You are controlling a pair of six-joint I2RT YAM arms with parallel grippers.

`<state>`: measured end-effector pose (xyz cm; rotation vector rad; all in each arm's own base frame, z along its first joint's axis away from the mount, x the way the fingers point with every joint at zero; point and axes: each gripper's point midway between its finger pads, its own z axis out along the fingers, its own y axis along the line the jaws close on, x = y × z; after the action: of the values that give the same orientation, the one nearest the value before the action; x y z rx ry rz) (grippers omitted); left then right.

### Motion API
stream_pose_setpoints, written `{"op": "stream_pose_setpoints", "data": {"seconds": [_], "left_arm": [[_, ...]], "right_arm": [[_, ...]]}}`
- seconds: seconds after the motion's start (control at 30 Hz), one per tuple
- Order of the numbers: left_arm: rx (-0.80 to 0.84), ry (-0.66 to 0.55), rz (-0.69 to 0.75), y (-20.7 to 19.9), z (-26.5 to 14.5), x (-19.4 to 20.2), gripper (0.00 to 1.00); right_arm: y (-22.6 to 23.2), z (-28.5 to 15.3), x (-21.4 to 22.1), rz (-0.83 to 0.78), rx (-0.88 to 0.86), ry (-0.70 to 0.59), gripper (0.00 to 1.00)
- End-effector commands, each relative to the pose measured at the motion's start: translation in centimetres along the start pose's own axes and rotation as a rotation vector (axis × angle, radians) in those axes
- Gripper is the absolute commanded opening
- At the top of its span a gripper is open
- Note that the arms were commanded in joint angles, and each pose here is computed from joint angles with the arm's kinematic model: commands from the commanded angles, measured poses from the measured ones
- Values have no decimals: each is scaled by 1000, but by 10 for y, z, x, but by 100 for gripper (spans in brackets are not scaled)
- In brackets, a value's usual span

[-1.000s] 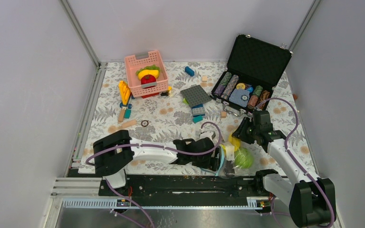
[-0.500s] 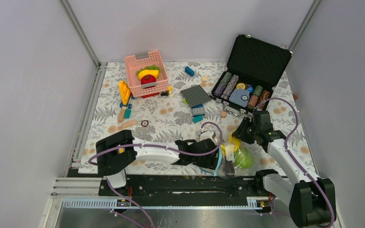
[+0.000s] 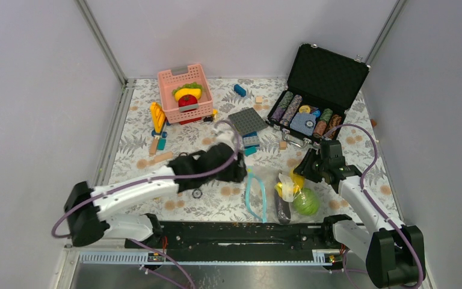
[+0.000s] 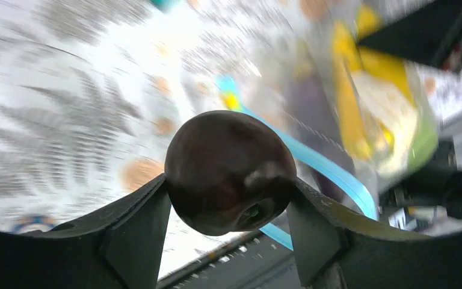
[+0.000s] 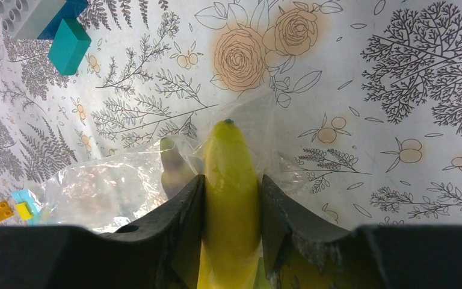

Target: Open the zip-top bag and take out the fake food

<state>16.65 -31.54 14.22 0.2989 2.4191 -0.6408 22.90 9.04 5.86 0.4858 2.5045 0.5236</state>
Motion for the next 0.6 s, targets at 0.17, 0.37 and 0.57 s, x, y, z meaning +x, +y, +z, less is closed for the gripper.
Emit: {"op": "stream_pose_setpoints", "data": {"seconds": [0.17,0.37,0.57], "left_arm": [[-194,-283,-33,106,-57,-132,54],[-292,-327,-47,151,-42,-214,54],[-366,-361,-128,213,-17,-286,53]], "right_arm": [[3,-1,-5,-17,-7,-22,0],[3,-2,-4,-16,-11,-22,0],[3,-2,-2,-12,-14,-16,0]]}}
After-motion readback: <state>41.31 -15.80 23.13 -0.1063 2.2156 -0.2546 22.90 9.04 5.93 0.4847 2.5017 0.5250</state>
